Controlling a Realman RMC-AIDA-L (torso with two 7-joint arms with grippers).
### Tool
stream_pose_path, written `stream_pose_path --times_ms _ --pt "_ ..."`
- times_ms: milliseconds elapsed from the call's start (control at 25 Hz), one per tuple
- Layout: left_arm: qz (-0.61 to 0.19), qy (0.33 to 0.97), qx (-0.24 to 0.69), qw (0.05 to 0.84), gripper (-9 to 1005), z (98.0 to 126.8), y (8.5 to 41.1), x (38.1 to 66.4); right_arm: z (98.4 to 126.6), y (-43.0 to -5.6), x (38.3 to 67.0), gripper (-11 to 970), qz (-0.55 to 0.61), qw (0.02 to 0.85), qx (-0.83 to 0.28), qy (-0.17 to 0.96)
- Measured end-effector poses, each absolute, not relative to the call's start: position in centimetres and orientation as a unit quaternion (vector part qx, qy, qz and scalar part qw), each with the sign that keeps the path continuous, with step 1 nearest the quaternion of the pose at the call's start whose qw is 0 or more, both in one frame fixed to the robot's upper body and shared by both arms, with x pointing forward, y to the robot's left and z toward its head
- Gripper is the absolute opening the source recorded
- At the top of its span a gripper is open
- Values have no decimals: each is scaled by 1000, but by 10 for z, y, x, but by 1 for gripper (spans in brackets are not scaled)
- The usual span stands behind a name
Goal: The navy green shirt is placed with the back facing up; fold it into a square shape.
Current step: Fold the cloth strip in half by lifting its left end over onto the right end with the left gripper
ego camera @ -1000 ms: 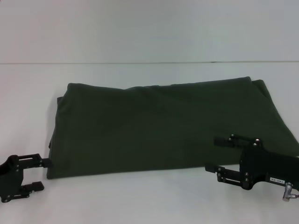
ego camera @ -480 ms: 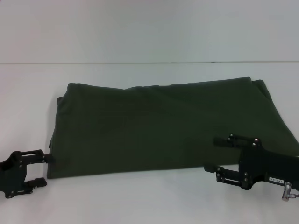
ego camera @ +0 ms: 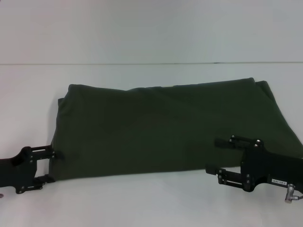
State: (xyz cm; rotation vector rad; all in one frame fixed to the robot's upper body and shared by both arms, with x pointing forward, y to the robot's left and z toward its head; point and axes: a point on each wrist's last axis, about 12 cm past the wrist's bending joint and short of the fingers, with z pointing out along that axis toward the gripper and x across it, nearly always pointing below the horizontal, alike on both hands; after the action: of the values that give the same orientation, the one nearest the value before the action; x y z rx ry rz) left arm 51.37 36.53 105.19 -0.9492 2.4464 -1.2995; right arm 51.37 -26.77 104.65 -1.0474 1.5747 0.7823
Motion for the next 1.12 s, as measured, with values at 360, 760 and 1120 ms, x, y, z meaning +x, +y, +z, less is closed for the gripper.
stream_pose_path --times_ms 360,760,1120 --pt "-443 832 -315 113 716 1054 360 524 1048 -266 515 724 328 521 -439 654" --pt "-425 857 -267 115 646 1059 354 532 1050 -265 516 724 332 524 -440 649" --pt "-424 860 -252 133 271 1061 352 537 1051 -264 516 723 337 525 -441 645"
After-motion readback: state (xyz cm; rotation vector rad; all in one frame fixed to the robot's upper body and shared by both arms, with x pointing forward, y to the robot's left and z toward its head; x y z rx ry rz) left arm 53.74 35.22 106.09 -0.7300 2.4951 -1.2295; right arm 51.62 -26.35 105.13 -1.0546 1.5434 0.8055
